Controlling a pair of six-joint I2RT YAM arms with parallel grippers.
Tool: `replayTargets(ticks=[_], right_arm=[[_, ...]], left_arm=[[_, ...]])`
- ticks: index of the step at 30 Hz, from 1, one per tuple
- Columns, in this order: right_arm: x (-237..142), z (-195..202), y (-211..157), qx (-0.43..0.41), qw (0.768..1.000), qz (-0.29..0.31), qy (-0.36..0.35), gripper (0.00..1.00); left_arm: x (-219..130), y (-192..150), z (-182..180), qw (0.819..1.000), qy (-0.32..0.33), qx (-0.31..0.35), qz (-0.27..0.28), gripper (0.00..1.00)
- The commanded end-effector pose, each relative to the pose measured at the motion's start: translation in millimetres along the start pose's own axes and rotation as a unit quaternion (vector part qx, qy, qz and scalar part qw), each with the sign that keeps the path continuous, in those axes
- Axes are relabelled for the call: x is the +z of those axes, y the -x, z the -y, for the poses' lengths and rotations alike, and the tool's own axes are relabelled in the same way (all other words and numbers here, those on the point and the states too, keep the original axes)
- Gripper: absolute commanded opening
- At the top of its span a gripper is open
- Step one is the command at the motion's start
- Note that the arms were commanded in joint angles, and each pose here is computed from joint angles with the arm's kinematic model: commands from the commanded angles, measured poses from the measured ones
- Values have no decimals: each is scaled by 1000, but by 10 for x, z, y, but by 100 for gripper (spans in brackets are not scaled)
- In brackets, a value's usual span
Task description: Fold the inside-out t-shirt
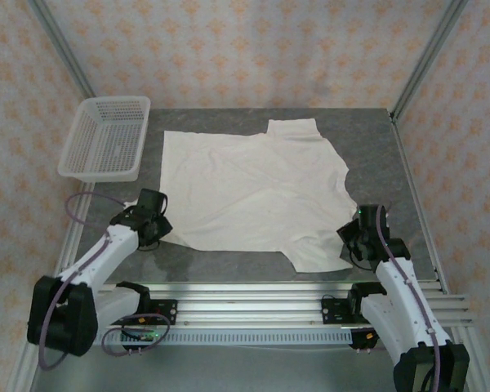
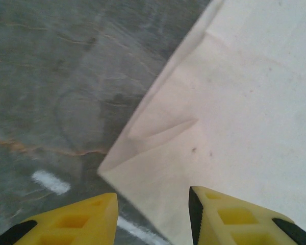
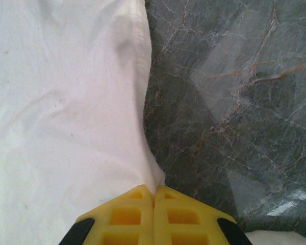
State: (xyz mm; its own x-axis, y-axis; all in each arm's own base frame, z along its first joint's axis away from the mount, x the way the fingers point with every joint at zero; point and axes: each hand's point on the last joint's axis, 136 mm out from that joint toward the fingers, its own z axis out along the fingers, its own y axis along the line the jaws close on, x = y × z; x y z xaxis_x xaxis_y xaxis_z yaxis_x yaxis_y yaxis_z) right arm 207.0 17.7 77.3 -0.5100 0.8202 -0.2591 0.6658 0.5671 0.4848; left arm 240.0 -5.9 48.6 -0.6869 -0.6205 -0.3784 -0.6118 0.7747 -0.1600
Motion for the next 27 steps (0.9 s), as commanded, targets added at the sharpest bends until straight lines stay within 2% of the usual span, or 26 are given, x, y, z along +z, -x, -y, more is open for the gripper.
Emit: replayTargets(ticks=[1,10,12,19,27], right_arm=[[-5,6,-1,-3,1000,1,0,0],[-40,-6,5,-3,1000,1,0,0],[-43,-7,9,-3,1000,2,-1,0],[-41,-17,16,-1,1000,3,0,0],[-39,-18,5,1,1000,0,1,0]], left_arm=[[80,150,215,999,-33,5,10,42],[283,207,34,999,30,-20,0,43],[291,203,28,999,26,-23,2,40],[270,206,34,1000,16,-27,6,17],[92,128,-173,998,40,-39,9,14]])
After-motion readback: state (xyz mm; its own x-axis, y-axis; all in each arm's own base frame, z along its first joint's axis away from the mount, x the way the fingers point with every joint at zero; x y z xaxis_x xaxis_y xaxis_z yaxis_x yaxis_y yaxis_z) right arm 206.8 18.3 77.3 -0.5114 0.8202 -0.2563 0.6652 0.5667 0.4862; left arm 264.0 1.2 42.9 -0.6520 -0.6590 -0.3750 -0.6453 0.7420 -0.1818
